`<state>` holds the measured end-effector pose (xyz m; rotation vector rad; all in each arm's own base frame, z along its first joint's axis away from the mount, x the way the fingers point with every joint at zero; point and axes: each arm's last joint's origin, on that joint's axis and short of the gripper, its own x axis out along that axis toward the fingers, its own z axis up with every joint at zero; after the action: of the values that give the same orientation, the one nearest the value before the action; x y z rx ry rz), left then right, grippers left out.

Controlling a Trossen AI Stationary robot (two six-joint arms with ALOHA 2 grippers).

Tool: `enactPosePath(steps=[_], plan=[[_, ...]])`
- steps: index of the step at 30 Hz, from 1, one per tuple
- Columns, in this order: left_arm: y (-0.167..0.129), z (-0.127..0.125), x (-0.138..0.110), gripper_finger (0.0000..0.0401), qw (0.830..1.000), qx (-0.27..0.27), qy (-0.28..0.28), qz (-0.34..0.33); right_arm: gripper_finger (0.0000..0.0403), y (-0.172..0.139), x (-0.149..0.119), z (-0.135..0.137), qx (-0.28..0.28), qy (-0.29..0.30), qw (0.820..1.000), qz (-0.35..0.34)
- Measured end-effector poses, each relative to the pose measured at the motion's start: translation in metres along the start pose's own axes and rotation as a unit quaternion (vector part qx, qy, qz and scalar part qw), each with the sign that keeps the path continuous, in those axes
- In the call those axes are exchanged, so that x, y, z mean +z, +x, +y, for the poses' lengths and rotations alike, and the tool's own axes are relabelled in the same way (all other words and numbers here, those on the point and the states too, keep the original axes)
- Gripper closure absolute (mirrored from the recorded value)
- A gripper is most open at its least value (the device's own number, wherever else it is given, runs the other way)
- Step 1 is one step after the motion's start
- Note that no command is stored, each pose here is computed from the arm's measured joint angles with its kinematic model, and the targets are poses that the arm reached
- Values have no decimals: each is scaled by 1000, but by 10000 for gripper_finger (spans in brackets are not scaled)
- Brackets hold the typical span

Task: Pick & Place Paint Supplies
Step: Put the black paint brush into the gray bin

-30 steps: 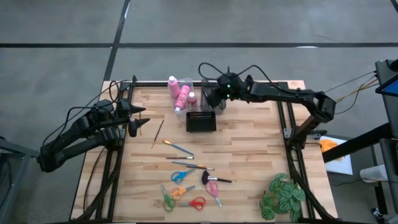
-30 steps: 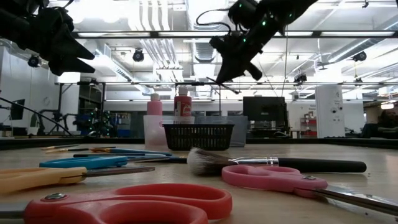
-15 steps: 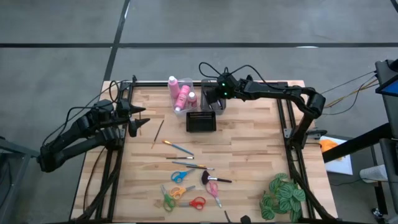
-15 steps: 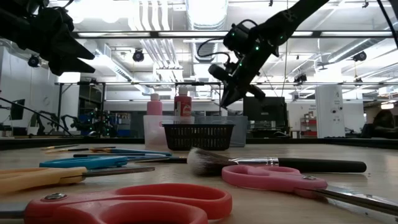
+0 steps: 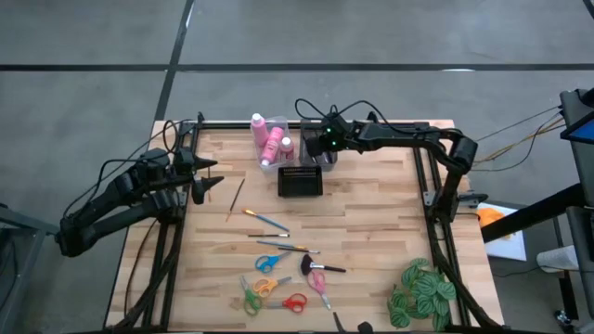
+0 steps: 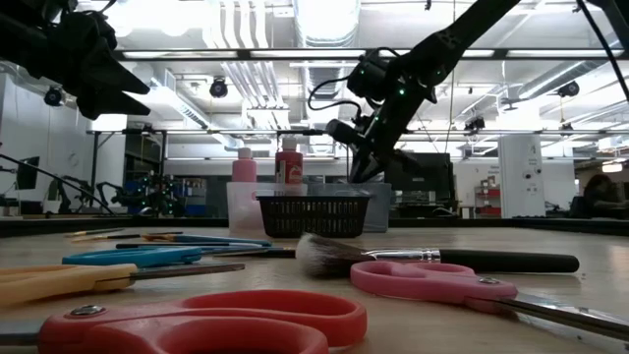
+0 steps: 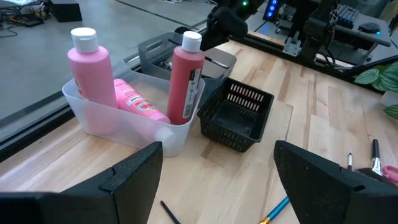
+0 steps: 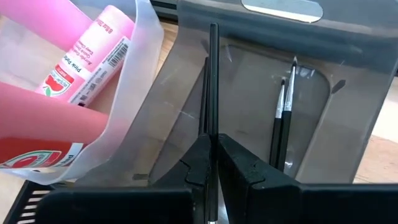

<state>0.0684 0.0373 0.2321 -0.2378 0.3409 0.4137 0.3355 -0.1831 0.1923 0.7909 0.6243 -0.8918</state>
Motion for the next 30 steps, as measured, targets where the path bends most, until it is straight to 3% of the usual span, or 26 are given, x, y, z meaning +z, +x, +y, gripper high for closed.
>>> enactPosePath(steps=[9,18,30], plan=[[0,0,0,90,1000,0,0,0,378,1,0,-2,-4,14,1000,0],[0,0,0,90,1000,0,0,0,308,3,-1,-5,-6,0,1000,7],[0,0,0,90,1000,0,0,0,303,3,0,-4,2,-6,1000,11]])
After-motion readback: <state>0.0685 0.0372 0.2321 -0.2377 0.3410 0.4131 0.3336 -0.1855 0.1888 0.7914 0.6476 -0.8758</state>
